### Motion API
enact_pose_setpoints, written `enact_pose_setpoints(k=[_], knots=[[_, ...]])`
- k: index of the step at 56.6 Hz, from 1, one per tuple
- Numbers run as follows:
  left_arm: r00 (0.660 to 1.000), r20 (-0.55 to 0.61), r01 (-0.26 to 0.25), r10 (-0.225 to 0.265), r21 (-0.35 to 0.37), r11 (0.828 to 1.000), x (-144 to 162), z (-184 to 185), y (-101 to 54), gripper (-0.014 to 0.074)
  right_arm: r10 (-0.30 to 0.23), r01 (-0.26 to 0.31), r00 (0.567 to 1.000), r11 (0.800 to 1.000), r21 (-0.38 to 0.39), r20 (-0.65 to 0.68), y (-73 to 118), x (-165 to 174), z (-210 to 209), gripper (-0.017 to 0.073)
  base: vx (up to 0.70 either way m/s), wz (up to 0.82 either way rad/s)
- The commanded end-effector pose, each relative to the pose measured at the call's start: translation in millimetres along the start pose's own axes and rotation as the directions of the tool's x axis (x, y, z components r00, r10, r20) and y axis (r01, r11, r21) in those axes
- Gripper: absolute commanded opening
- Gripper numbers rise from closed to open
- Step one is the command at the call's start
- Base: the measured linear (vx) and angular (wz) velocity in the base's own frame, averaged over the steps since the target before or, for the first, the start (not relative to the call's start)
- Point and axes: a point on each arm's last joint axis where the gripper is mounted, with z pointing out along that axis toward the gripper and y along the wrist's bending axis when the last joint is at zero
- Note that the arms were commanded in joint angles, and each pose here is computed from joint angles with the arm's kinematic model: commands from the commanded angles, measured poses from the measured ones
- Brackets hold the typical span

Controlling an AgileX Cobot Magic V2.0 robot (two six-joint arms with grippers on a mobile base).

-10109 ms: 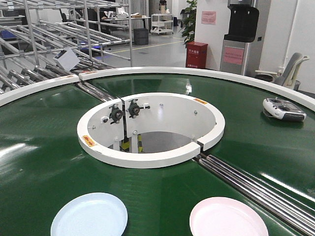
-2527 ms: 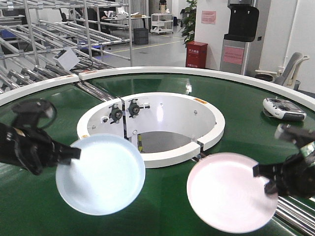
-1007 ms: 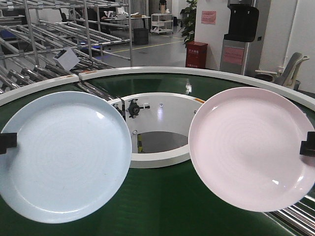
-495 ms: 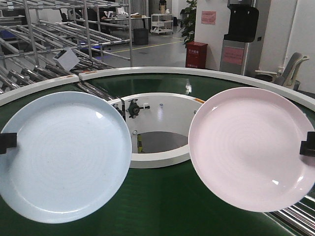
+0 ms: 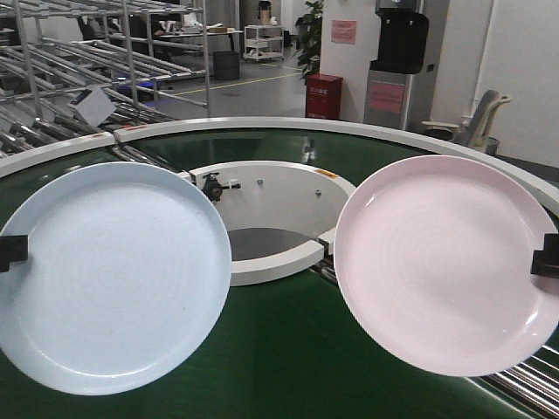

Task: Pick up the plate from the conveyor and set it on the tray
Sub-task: 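Hold both plates while the base drives to the table with the tray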

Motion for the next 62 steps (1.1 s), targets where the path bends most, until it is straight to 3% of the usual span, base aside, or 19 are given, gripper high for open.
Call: enact_pose_setpoints(k=[1, 62], knots=[[0.992, 0.128, 0.020, -0.023, 0.027, 0.999, -14.4, -12.2, -5.4, -0.0006, 0.001, 0.001, 0.992, 1.000, -0.017, 0.127, 5.1, -14.9, -11.2, -0.0013, -0.18, -0.32], [0.992, 0.128, 0.020, -0.023, 0.027, 0.999, -14.4, -12.2, -5.4, -0.0006, 0.000, 0.002, 0.992, 1.000, -0.017, 0.124, 5.3, -14.5, -11.8, -0.0013, -0.19, -0.59]])
